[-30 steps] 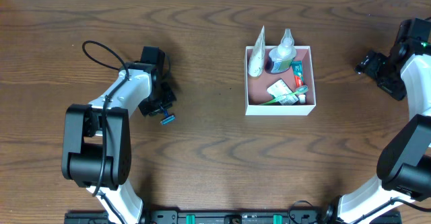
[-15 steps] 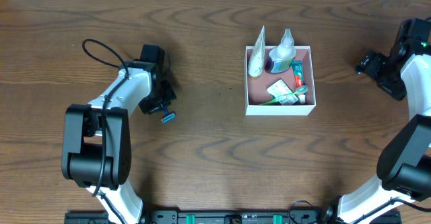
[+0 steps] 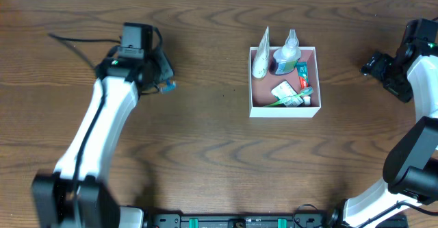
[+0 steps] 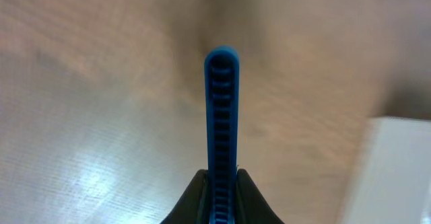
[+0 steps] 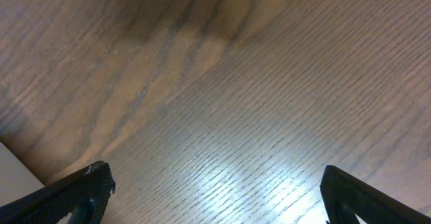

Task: Pack container
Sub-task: 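Carry the razor into the box and release it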

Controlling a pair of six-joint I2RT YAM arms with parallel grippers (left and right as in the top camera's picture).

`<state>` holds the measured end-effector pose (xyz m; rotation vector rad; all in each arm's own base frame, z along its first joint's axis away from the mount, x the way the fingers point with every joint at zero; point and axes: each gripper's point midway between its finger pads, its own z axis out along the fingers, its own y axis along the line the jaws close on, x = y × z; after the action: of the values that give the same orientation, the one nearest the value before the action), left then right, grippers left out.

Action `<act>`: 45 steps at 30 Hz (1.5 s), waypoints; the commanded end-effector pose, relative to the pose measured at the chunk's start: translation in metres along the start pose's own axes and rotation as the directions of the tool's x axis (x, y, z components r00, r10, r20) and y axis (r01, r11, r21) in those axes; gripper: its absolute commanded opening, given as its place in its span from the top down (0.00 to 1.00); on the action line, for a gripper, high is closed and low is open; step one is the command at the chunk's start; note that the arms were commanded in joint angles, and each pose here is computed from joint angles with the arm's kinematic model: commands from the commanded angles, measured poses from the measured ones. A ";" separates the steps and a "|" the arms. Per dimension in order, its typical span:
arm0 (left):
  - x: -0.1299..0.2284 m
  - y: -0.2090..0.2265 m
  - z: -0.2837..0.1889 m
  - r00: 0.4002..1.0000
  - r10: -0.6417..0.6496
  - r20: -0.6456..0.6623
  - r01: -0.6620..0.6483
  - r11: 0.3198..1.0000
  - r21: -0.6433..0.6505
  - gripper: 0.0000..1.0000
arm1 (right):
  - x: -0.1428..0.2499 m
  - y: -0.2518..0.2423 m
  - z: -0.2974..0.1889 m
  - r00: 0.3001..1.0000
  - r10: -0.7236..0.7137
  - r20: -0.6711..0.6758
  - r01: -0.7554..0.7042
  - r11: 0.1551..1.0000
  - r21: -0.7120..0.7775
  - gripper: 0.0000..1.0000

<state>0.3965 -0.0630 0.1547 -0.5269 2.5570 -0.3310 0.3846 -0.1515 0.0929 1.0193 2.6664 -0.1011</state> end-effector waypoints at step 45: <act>0.138 -0.275 0.044 0.737 0.578 0.351 -0.676 0.619 0.400 0.62 | 0.002 -0.001 0.004 1.000 0.012 -0.008 -0.012 1.000 0.006 0.01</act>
<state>0.3854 -0.3755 0.1446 0.5427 2.1700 -0.6605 0.3843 -0.1514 0.0926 1.0196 2.6675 -0.1012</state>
